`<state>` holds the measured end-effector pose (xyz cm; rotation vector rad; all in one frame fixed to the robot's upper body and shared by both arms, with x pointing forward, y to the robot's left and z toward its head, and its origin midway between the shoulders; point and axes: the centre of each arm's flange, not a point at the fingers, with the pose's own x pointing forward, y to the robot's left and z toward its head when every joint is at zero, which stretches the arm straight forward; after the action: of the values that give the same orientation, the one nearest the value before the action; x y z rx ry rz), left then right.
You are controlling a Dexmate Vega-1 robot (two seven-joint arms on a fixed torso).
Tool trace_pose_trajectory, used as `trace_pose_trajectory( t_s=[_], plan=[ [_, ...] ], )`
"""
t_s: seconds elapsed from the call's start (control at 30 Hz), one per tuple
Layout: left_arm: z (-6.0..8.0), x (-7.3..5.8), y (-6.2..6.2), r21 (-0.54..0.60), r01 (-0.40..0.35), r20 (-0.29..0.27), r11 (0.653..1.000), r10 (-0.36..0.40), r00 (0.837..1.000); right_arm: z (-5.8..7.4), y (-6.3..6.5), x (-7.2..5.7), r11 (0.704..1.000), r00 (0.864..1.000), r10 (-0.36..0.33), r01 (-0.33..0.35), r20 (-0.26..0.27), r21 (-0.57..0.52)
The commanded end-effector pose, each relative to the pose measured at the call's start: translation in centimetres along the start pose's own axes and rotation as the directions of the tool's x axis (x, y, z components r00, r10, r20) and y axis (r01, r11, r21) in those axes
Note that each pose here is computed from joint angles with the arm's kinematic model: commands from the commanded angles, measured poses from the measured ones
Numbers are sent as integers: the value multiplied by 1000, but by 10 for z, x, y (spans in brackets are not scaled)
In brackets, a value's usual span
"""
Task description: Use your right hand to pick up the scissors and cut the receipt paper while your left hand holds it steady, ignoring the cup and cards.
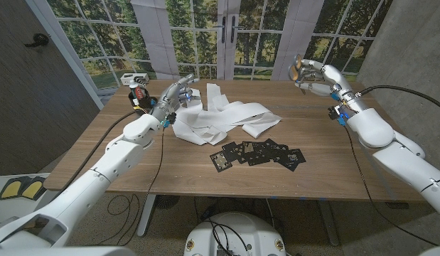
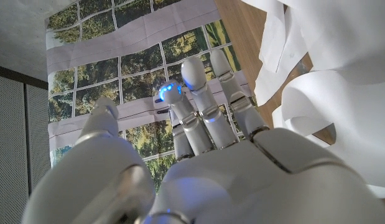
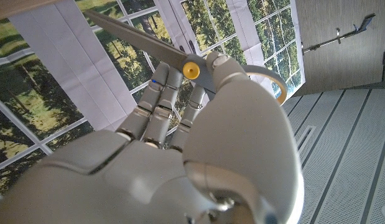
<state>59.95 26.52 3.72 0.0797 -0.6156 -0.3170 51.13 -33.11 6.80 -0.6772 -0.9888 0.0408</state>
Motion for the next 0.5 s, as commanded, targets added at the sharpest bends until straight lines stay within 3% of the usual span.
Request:
trace_pose_trajectory(
  t_s=[0.03,0.33,0.5],
  plan=[
    [9,1,-7,42,81,-10,996,-80,997,-2,3,3,1000,1000,-1,2,6,-23],
    [7,5,-5,-96,166,-35,981,-170,985,-2,6,2,999,1000,-7,7,5,-32],
    [8,5,-3,-90,185,-58,979,-190,980,-3,9,2,999,1000,-1,1,0,-39]
  ],
)
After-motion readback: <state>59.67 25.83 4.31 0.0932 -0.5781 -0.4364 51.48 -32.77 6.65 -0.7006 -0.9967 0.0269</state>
